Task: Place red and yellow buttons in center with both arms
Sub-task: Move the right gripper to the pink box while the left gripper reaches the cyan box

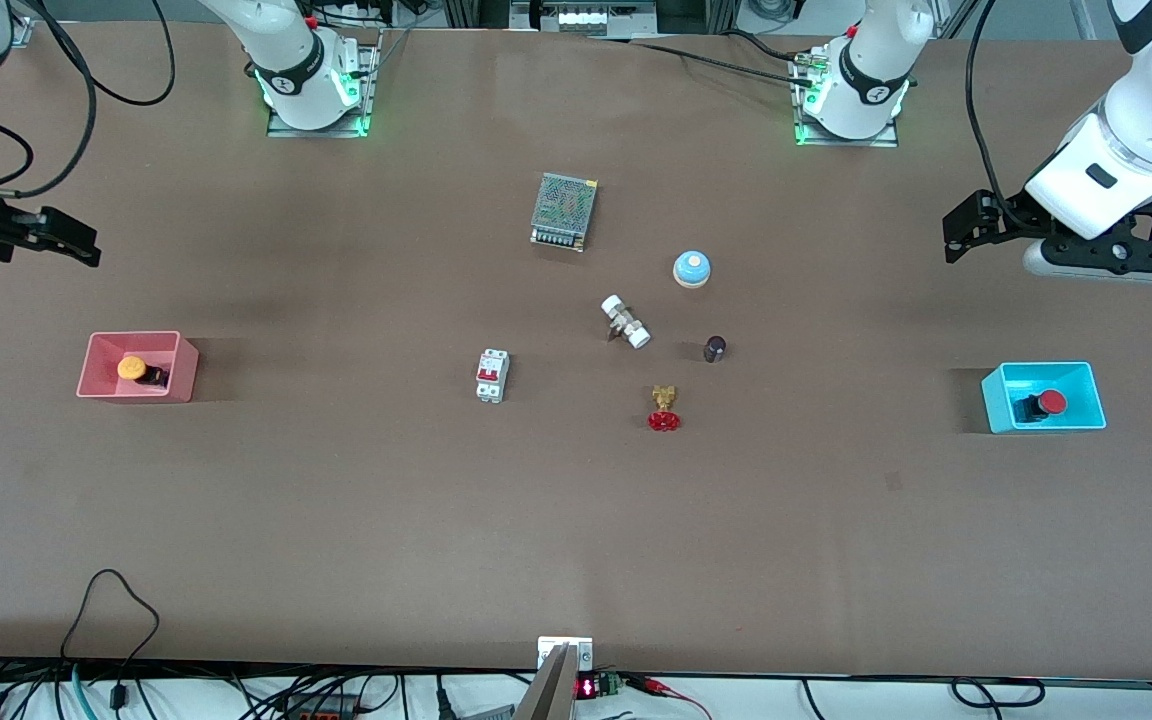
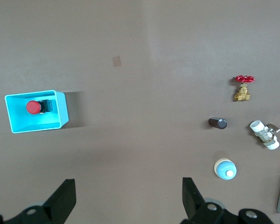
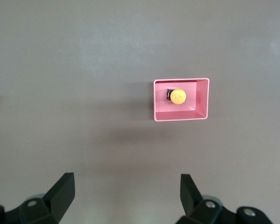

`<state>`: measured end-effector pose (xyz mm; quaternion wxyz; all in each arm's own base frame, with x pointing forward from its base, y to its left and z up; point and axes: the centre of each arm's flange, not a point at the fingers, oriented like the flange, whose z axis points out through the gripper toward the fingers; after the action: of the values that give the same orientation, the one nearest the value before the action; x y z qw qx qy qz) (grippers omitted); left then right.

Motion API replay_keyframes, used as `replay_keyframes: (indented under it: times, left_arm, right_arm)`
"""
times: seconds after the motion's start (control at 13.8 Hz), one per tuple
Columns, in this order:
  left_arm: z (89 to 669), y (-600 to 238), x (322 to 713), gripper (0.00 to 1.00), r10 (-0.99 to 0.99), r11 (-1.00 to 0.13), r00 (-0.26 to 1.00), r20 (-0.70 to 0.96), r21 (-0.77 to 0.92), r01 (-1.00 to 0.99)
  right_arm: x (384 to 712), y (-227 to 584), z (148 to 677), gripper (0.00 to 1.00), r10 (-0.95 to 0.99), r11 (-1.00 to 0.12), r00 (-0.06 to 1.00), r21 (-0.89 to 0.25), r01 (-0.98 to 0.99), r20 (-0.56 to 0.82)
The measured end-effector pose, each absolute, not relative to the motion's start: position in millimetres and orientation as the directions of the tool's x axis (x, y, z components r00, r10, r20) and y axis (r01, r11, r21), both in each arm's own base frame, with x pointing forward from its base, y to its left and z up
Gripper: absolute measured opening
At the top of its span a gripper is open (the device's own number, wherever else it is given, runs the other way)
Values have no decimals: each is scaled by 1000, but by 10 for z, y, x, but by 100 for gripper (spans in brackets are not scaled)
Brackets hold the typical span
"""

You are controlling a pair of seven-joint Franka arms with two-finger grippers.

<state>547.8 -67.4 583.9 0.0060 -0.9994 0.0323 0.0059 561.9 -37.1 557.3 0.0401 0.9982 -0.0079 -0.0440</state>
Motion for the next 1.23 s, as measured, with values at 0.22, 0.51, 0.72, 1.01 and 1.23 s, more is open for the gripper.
replay_keyframes:
  times: [0.22,0.51,0.72,1.01,1.23]
  left_arm:
    - [5663,-469,5576,100,-30,-999,999,-44,-10,-30]
    - [5312,-372,5694,100,-13,-1000,993,-121,-9,-14]
    - [5220,-388,5643,100,-4,-1000,982,-190,-15,-7]
    - [5370,-366,5890,100,18,-999,989,-147,-53,11]
    - [5201,-253,6188,100,22,-994,989,-149,-111,5]
  right_arm:
    - [5684,-407,5373,100,-26,-996,992,83,-16,-124]
    - [5855,-761,4967,100,-82,-993,987,93,-69,-141]
    - [6012,-1042,4523,100,-118,-990,981,100,-103,-152]
    - [6226,-1106,3804,100,-115,-989,978,109,-97,-172]
    - [6274,-1267,3371,100,-124,-988,980,112,-107,-156]
